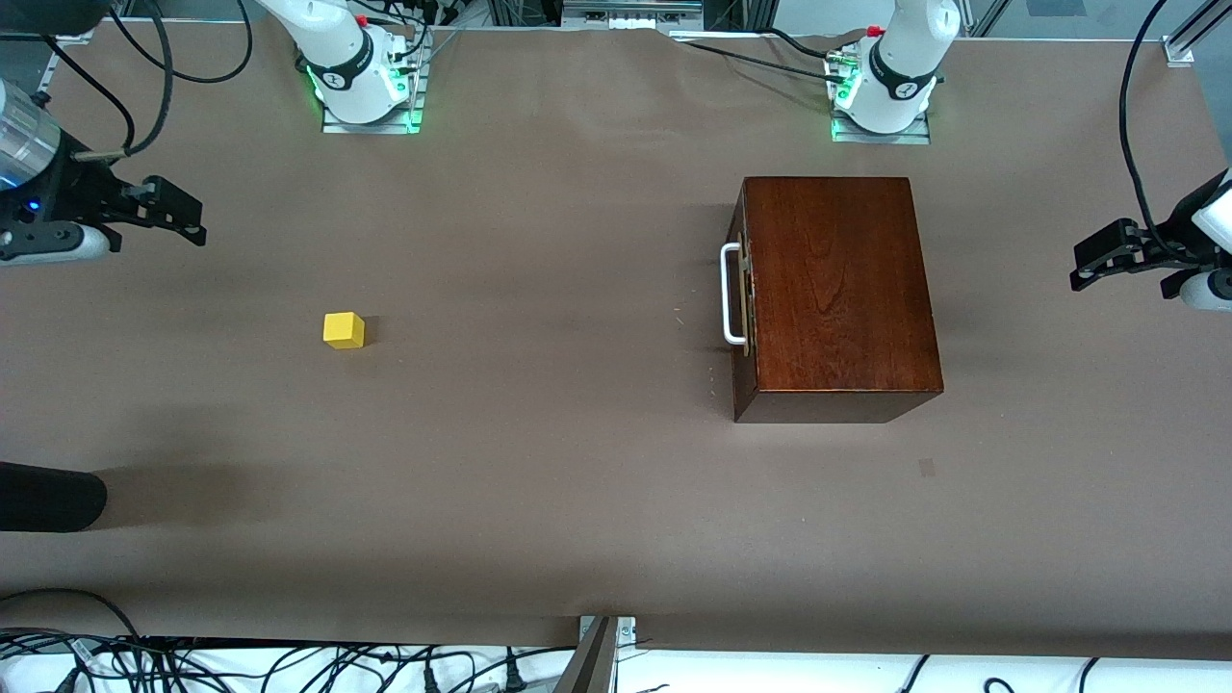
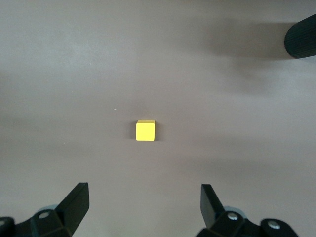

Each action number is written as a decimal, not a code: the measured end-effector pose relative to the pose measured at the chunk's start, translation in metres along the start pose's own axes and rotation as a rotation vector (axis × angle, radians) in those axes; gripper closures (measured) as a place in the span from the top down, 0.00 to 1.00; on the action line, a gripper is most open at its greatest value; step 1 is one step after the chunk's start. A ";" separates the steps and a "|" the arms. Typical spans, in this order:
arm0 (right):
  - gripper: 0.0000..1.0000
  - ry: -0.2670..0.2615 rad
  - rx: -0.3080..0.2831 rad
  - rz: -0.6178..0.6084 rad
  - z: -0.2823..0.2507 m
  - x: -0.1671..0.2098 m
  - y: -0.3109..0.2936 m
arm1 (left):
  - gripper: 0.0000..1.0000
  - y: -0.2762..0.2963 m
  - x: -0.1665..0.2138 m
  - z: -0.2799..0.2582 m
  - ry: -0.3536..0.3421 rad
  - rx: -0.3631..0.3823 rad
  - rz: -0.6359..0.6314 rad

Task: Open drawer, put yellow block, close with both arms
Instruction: 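Reach the left gripper to the drawer handle while the right gripper approaches the cube, then grasp the white handle with the left gripper while the right gripper grasps the cube, then pull the drawer open by its handle with the left gripper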

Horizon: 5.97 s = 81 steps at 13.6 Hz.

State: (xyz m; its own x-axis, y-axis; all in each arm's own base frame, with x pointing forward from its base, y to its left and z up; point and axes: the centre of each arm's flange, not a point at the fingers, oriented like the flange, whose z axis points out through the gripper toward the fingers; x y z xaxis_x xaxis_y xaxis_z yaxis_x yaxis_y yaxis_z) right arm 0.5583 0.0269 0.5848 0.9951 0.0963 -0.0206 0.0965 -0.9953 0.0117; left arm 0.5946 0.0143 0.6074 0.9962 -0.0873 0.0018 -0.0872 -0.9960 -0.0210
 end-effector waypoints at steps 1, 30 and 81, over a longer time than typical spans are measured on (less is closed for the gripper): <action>1.00 0.002 0.000 0.000 0.004 0.001 0.000 | 1.00 0.000 0.000 0.000 -0.002 0.000 0.001; 1.00 -0.029 0.004 -0.001 0.077 0.019 0.001 | 1.00 0.417 -0.041 0.170 -0.070 0.086 -0.143; 0.98 -0.140 0.011 0.017 0.381 0.011 -0.027 | 1.00 0.549 -0.116 0.306 0.018 0.108 -0.084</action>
State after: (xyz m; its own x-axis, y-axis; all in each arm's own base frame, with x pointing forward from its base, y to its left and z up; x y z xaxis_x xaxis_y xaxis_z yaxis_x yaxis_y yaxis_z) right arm 0.5591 0.0493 0.2033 0.9841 0.0774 -0.1599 0.0787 -0.9969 0.0021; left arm 0.4321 -0.5160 0.2899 0.9996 -0.0047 0.0260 -0.0013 -0.9918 -0.1279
